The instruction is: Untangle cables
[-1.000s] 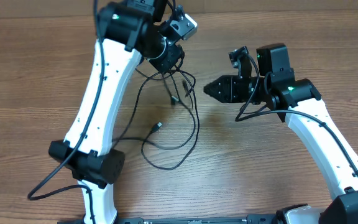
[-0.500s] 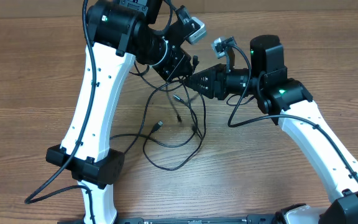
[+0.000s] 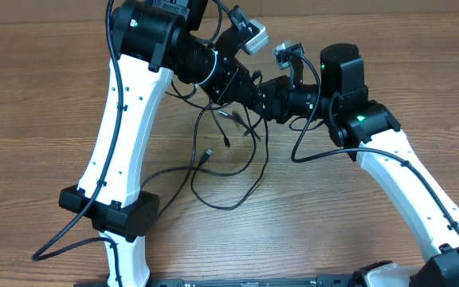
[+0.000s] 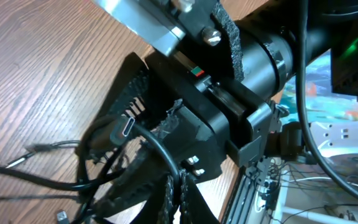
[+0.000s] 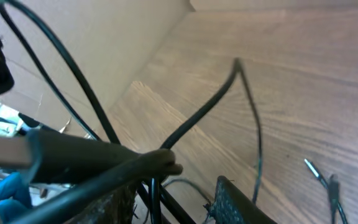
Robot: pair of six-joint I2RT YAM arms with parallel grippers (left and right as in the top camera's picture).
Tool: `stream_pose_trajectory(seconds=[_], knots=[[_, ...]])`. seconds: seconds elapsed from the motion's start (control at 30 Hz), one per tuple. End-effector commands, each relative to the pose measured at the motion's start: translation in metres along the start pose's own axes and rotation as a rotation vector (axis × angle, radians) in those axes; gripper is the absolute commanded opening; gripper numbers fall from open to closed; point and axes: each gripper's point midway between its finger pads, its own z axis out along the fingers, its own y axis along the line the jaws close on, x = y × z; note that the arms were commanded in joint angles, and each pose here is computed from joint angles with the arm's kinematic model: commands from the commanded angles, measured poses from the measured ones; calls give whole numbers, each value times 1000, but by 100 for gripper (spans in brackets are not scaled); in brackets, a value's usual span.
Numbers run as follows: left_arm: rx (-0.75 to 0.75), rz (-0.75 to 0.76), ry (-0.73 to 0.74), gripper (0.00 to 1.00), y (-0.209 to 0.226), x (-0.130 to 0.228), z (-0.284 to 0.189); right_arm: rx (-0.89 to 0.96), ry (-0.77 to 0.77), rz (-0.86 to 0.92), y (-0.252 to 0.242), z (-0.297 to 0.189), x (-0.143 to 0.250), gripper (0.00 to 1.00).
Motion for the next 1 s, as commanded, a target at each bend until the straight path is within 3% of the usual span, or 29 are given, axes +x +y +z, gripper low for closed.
stream_pose_trajectory(seconds=[0.0, 0.23, 0.4, 0.73, 0.97], knots=[[55, 28, -70, 4, -28, -9, -18, 22, -31, -29, 1, -3, -7, 40], [-150, 12, -19, 4, 8, -2, -20, -7, -45, -50, 6, -3, -12, 40], [-397, -163, -10, 4, 49, 3, -31, -21, -82, -80, 11, -4, -22, 40], [73, -124, -100, 4, -30, -19, -18, -29, -117, -98, 14, -5, -31, 40], [-64, -132, -107, 4, 0, -18, -24, -26, -35, -23, 9, -3, -9, 16]])
